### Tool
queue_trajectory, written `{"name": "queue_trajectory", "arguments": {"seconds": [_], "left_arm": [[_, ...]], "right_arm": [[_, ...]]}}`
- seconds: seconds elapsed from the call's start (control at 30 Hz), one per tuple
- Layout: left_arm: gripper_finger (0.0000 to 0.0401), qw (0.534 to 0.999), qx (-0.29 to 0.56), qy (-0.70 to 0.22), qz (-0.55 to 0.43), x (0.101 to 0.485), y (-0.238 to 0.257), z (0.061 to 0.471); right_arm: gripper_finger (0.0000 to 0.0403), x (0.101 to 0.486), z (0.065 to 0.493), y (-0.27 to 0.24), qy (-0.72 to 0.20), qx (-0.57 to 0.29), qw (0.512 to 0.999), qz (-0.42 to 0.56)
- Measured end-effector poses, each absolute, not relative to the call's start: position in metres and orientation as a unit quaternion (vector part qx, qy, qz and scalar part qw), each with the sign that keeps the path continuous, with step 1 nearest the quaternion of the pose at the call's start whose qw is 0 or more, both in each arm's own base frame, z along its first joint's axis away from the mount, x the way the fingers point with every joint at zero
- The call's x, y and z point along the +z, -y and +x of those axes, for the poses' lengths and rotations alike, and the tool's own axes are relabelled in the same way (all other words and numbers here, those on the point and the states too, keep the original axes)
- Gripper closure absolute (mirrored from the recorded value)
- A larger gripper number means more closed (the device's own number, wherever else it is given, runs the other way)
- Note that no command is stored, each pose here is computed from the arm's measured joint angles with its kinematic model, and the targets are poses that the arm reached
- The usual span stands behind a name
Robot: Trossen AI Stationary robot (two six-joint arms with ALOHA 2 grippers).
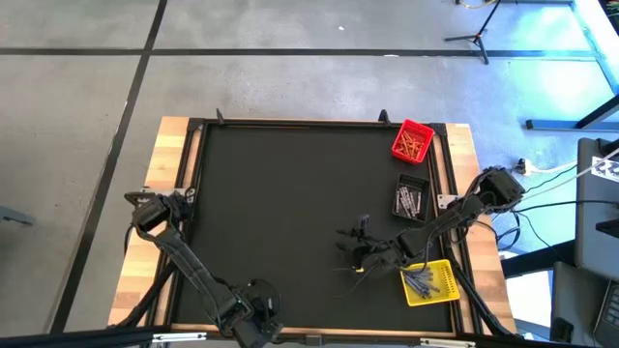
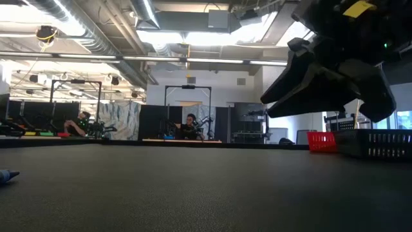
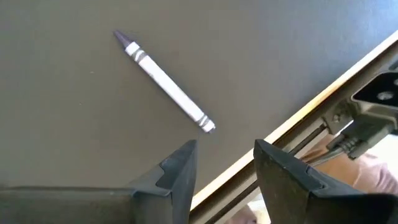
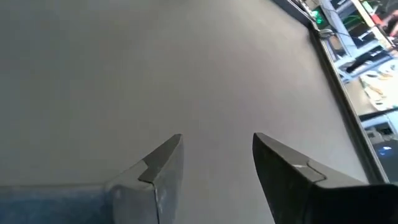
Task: Sort crayons
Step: Put the blue crayon into the yellow bin
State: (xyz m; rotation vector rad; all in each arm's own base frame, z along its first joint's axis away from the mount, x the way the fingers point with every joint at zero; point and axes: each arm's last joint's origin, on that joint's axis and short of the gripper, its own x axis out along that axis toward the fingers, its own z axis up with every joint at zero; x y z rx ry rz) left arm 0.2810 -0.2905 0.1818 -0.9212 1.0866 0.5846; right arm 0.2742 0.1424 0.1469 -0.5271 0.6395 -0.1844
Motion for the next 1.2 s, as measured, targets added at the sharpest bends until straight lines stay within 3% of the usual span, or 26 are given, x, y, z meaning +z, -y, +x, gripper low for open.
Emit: {"name": "queue_trajectory", "arguments": {"seconds": [0.27,0.57,0.9,1.2], "left_arm": [[0.0250,0.735,0.293,-0.452,-0.412,0.179,0.283,0.286],[0.0250,0.728,0.328,-0.450,-0.399,0.151,0.273,0.274],[0.0251,0.752,0.288,-0.431,-0.406,0.129,0.270,0.269],[0.0319,0.777,0.263,-0.452,-0.351,0.127,0.269,0.268]], "right_arm": [[0.0214,0.148,0.275,-0.143,-0.303,-0.087,0.915,-0.251],[0.0214,0.148,0.275,-0.143,-0.304,-0.087,0.915,-0.252],[0.0214,0.148,0.276,-0.143,-0.303,-0.087,0.915,-0.250],[0.0214,0.151,0.278,-0.144,-0.289,-0.088,0.923,-0.239]]}}
